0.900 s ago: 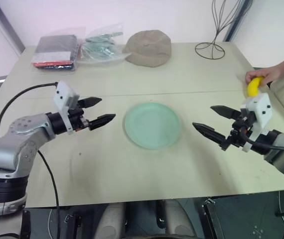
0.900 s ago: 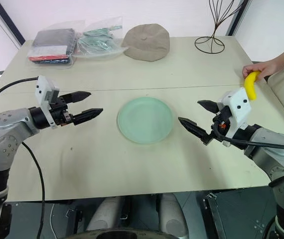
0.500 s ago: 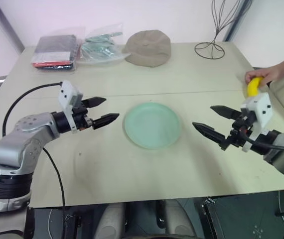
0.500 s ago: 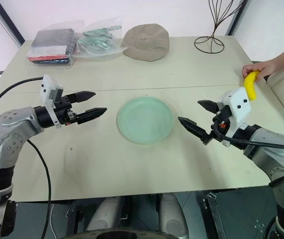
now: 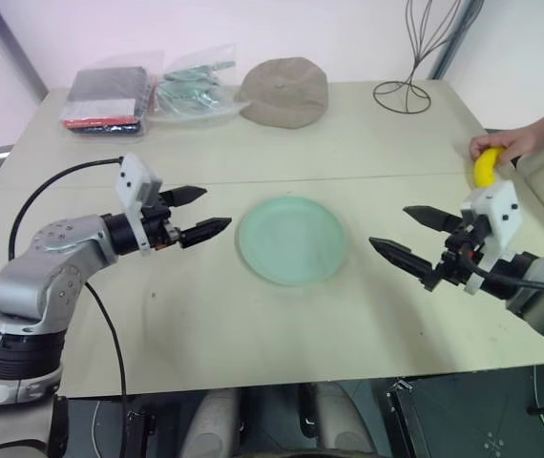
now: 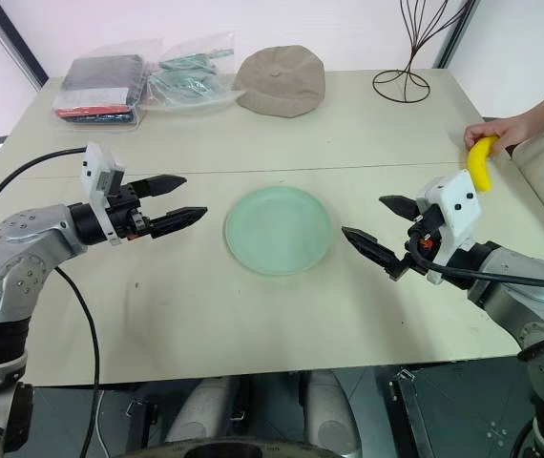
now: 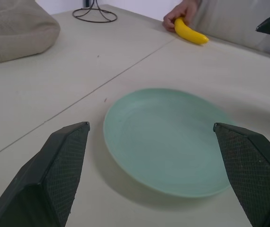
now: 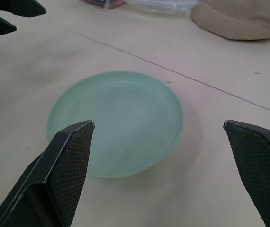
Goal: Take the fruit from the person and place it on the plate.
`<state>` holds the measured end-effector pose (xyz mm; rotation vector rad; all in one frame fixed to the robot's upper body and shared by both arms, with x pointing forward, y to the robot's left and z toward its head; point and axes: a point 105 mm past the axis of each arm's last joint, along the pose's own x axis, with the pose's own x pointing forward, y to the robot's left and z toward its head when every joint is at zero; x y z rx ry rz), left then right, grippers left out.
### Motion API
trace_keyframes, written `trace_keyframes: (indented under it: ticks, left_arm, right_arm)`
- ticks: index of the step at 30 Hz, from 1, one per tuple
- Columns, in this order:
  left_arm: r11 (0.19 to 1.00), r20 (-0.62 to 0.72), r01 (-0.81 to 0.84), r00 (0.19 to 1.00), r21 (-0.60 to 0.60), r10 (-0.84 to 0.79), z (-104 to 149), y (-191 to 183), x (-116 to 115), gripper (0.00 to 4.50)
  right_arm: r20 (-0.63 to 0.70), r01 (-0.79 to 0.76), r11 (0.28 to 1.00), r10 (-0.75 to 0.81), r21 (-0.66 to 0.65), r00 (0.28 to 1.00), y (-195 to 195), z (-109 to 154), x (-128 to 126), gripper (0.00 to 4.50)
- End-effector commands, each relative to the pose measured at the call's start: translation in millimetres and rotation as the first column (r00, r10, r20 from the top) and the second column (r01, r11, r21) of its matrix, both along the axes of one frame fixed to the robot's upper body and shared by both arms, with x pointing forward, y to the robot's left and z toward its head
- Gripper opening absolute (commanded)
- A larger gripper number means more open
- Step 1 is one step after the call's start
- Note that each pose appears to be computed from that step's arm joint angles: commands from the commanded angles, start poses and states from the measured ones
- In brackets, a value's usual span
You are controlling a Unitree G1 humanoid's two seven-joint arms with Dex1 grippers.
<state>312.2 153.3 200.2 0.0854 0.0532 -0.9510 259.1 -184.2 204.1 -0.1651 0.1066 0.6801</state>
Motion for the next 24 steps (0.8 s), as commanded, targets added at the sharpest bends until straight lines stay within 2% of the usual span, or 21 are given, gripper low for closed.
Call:
trace_keyframes:
  ticks: [1, 24]
  left_arm:
    - [1.000, 0.042, 0.025, 0.999, -0.009, -0.025, 12.0, -3.8, -2.3, 4.38]
    - [1.000, 0.040, 0.018, 0.999, -0.022, -0.017, 13.5, -2.5, -0.9, 4.38]
  right_arm:
    - [0.052, 0.003, 1.000, -0.003, -0.010, 0.999, -1.5, 11.9, -3.3, 4.50]
    - [0.041, 0.006, 1.000, -0.006, -0.004, 0.999, -6.7, 13.6, -4.7, 4.50]
